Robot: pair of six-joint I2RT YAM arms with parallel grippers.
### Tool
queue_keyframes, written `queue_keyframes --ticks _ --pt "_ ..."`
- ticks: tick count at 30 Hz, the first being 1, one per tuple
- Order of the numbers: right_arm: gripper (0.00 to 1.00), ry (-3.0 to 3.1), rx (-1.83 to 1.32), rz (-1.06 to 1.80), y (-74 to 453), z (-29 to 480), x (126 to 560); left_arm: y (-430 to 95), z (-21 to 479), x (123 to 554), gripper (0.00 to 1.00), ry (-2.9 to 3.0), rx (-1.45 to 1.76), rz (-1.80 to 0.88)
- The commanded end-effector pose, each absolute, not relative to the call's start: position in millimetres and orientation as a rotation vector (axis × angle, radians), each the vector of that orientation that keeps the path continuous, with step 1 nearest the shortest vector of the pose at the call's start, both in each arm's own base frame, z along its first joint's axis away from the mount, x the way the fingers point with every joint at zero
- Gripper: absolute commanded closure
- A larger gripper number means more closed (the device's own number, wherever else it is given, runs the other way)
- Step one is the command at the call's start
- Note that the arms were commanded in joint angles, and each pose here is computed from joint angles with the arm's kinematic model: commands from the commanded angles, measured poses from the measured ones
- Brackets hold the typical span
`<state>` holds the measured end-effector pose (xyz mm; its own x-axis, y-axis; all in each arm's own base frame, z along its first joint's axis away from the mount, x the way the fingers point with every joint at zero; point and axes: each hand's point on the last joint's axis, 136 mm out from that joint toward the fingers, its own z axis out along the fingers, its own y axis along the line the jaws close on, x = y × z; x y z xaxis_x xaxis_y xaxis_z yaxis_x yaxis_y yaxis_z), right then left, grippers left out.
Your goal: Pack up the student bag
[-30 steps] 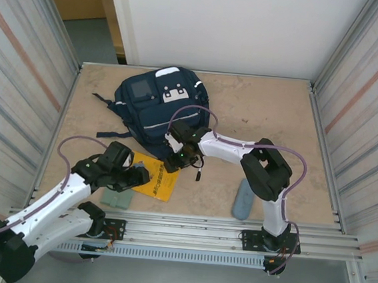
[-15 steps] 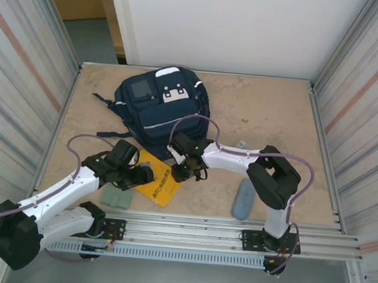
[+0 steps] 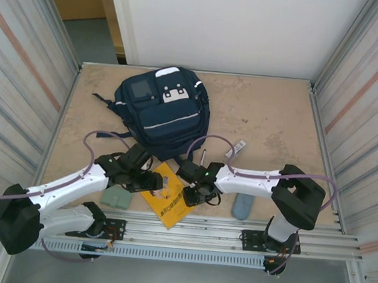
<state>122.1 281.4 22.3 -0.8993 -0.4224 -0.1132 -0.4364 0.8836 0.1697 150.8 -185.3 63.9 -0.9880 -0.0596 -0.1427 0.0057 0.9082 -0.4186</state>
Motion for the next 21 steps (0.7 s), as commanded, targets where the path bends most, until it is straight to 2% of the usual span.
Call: queue_keyframes --ticks 1,7,12,21 --pt "0.63 3.144 -0.517 0.097 238.0 5.0 97.7 -181.5 57.5 143.6 0.38 2.929 -0.072 -0.555" --pt "0.63 3.124 -0.461 0.16 244.9 12.0 114.2 -163.6 42.3 117.4 0.39 3.01 -0.22 -0.476" --pt "0.64 3.141 -0.47 0.245 252.0 13.4 111.5 -163.1 27.3 105.8 0.39 3.054 -0.261 -0.435" --pt "0.64 3.15 -0.51 0.395 268.2 12.2 101.8 -220.3 26.2 132.1 0.4 2.948 -0.114 -0.687"
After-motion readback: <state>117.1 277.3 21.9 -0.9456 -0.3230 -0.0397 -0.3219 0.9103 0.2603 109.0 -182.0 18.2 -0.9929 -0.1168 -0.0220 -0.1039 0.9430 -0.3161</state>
